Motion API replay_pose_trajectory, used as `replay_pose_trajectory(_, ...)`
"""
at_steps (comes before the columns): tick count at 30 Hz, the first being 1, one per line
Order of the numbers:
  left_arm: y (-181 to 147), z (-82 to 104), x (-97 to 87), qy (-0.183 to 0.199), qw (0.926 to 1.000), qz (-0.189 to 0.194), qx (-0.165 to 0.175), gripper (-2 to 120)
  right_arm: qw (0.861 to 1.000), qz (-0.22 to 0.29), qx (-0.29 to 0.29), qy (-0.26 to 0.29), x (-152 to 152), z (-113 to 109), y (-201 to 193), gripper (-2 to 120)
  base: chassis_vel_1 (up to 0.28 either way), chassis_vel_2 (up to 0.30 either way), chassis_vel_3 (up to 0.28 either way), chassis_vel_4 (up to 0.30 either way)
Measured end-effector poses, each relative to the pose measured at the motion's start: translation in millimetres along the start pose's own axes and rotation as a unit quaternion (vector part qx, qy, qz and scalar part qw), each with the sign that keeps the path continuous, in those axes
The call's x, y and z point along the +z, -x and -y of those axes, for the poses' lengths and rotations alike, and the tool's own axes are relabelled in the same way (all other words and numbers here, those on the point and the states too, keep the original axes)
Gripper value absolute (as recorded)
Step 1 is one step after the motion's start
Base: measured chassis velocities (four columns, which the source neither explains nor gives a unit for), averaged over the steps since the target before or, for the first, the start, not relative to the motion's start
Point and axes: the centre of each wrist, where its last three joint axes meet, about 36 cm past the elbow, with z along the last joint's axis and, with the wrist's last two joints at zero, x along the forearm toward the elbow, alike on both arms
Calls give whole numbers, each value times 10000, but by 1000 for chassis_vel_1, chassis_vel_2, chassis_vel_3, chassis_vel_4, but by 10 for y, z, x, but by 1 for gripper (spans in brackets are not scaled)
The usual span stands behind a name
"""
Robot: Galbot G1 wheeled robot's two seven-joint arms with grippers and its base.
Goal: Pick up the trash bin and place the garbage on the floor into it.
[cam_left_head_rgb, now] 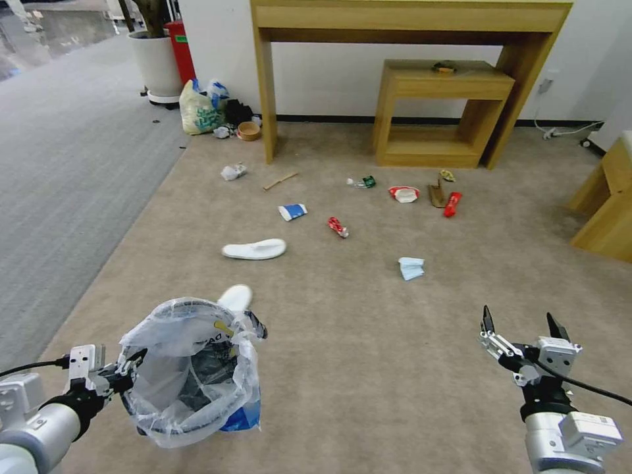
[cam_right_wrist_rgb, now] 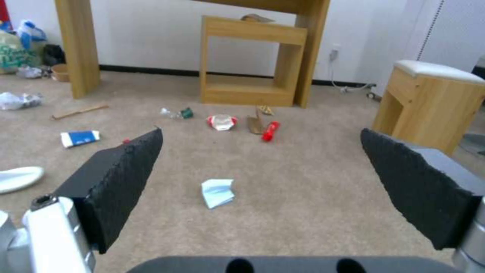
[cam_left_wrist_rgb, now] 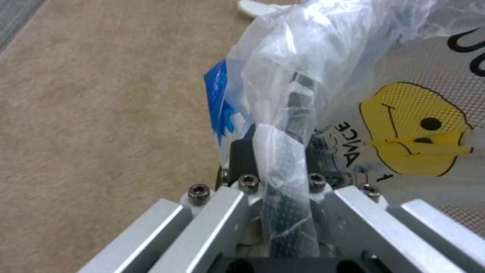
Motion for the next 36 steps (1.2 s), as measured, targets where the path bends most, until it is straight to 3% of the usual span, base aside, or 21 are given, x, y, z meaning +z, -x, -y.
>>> replay_pose_trajectory(24, -24, 7, 76, -47, 9999, -85, 33, 0, 10000, 55, -60, 23, 31, -22, 6, 100, 174, 196, -178, -196)
replay_pose_trajectory(36, -34, 3, 97, -47, 9999, -114, 60, 0, 9999, 77, -99, 25, 41, -37, 24, 100, -126, 95, 119, -106)
